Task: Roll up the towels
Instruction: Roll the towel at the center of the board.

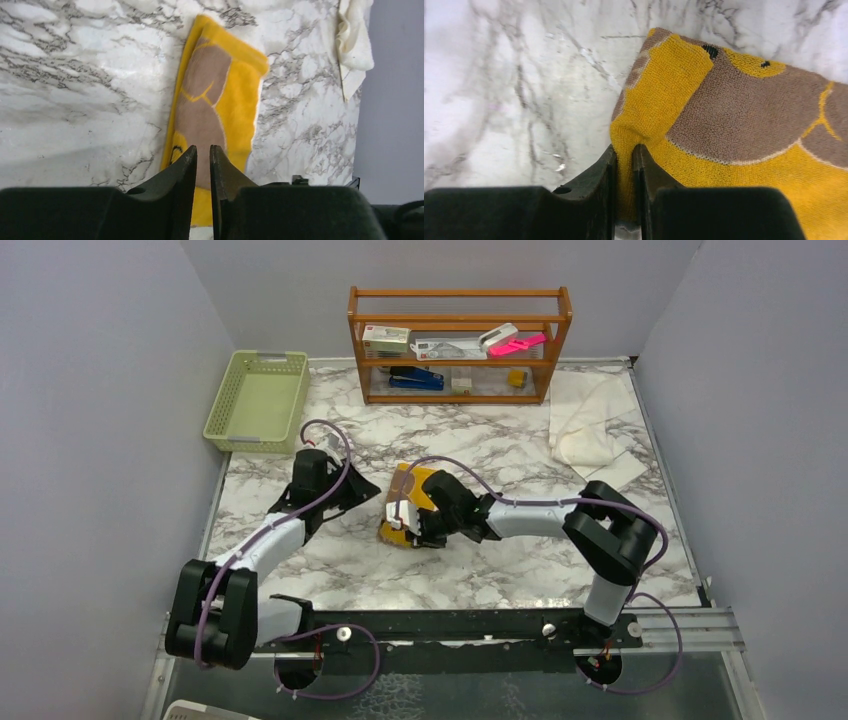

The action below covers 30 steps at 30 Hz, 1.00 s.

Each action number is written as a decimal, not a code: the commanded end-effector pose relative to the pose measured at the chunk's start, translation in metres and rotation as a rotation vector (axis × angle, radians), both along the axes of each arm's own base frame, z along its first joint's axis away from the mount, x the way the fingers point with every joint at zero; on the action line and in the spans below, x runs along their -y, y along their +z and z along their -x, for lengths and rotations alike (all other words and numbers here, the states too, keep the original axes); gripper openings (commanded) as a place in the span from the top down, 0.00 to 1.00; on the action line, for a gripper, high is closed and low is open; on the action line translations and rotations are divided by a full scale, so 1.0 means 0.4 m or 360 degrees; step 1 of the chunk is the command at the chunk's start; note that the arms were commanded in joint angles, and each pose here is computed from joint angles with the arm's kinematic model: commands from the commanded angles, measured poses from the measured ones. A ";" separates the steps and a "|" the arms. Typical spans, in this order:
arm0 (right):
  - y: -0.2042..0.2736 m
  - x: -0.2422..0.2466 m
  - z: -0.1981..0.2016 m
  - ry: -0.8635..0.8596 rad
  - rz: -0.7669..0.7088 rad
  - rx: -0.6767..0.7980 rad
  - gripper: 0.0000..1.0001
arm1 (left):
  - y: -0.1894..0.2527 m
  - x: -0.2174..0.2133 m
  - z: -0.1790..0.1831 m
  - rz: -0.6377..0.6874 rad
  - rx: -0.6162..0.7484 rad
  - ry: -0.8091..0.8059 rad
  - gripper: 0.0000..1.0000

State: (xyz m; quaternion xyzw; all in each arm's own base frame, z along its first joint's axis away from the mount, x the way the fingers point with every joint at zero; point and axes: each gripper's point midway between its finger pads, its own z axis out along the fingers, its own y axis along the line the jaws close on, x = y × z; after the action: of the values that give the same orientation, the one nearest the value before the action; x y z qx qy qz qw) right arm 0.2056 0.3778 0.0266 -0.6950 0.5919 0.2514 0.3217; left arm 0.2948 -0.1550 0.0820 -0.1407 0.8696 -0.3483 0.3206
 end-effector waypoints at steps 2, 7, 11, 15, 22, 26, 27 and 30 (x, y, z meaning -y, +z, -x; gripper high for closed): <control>0.041 -0.007 0.054 -0.0108 -0.0101 -0.0527 0.89 | 0.058 -0.010 0.015 -0.0029 0.0035 -0.0027 0.80; 0.089 -0.011 0.005 -0.0253 -0.0217 -0.0875 0.97 | 0.104 0.007 0.035 0.0037 0.0139 -0.0104 0.78; 0.111 -0.016 -0.012 -0.0312 -0.0271 -0.1164 0.97 | 0.128 0.024 0.054 0.0082 0.0205 -0.0197 0.76; 0.094 -0.018 -0.016 -0.0391 -0.0241 -0.1420 0.99 | 0.122 0.040 0.071 0.0154 0.0202 -0.0246 0.75; 0.062 0.008 0.000 -0.0517 -0.0225 -0.1802 0.99 | 0.081 0.062 0.079 0.0292 0.0136 -0.0243 0.74; 0.066 0.026 -0.012 -0.0610 -0.0291 -0.1970 0.99 | 0.070 0.069 0.078 0.0299 0.0121 -0.0251 0.74; 0.064 0.030 -0.016 -0.0636 -0.0300 -0.2004 0.99 | 0.071 0.074 0.079 0.0302 0.0124 -0.0259 0.74; 0.048 0.039 -0.032 -0.0743 -0.0301 -0.2098 0.99 | 0.068 0.085 0.084 0.0303 0.0119 -0.0281 0.74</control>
State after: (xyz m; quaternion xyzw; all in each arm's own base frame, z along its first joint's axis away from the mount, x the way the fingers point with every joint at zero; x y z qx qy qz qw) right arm 0.2127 0.3625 0.0443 -0.2778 0.7733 0.5690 0.0317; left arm 0.2599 -0.1779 0.0966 -0.1029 0.8443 -0.4351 0.2955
